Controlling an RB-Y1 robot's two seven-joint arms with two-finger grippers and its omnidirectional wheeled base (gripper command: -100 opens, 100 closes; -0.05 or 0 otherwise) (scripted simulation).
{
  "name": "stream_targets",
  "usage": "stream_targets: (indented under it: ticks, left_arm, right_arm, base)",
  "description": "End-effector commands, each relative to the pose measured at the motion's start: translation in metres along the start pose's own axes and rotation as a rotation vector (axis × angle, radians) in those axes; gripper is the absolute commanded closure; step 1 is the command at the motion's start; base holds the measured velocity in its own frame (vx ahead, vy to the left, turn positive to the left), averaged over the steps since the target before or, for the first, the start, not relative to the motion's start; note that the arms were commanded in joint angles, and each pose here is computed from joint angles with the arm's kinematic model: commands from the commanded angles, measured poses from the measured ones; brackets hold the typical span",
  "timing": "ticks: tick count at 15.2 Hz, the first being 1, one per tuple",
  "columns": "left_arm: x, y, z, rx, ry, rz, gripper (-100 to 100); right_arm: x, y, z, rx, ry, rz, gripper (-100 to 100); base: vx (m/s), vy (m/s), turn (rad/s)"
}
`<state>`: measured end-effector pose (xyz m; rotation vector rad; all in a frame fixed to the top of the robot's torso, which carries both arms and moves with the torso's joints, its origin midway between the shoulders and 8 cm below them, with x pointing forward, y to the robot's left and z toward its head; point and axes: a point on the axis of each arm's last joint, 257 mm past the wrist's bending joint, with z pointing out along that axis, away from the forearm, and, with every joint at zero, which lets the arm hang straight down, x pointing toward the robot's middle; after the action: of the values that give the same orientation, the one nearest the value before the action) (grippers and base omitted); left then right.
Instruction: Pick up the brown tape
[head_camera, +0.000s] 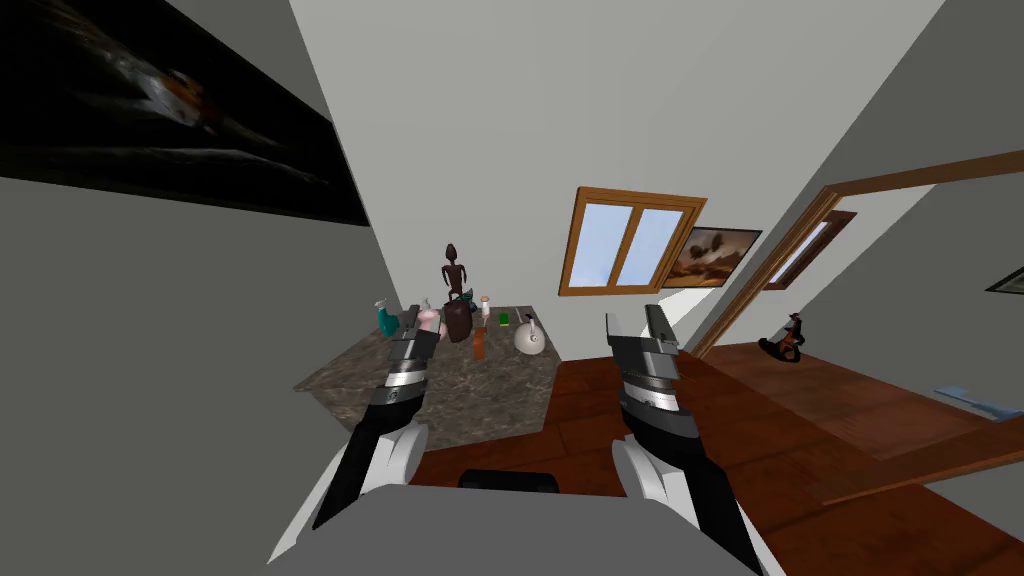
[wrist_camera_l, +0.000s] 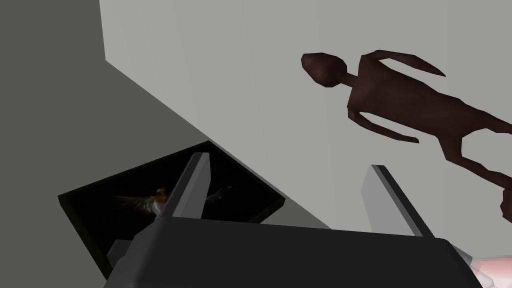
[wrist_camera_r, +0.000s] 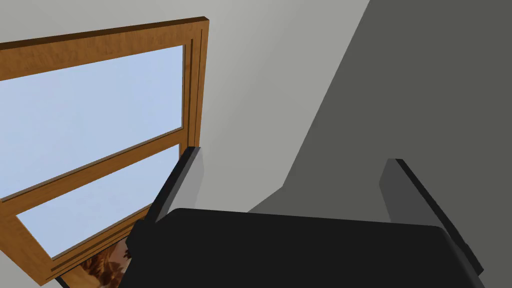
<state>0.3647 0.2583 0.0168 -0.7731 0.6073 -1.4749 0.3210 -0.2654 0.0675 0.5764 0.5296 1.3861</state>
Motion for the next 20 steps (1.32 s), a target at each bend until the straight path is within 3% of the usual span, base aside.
stream_targets:
  ticks: [1, 10, 13, 20]
  left_arm:
    - [0.005, 0.004, -0.001, -0.011, 0.040, 0.017, -100]
    - [0.018, 0.032, -0.008, -0.069, 0.178, 0.067, -100]
    - [0.022, 0.057, -0.014, -0.113, 0.245, 0.091, -100]
    - [0.020, 0.104, -0.026, -0.192, 0.337, 0.127, -100]
  right_arm:
    - [0.000, 0.000, 0.000, 0.000, 0.000, 0.000, 0]
    - [0.000, 0.000, 0.000, 0.000, 0.000, 0.000, 0]
    - [0.000, 0.000, 0.000, 0.000, 0.000, 0.000, 0]
    - [0.000, 0.000, 0.000, 0.000, 0.000, 0.000, 0]
  base:
    - [0.002, 0.006, -0.032]
    - [0.000, 0.036, -0.086]
    - [-0.002, 0.077, -0.199]
    - [-0.009, 0.107, -0.217]
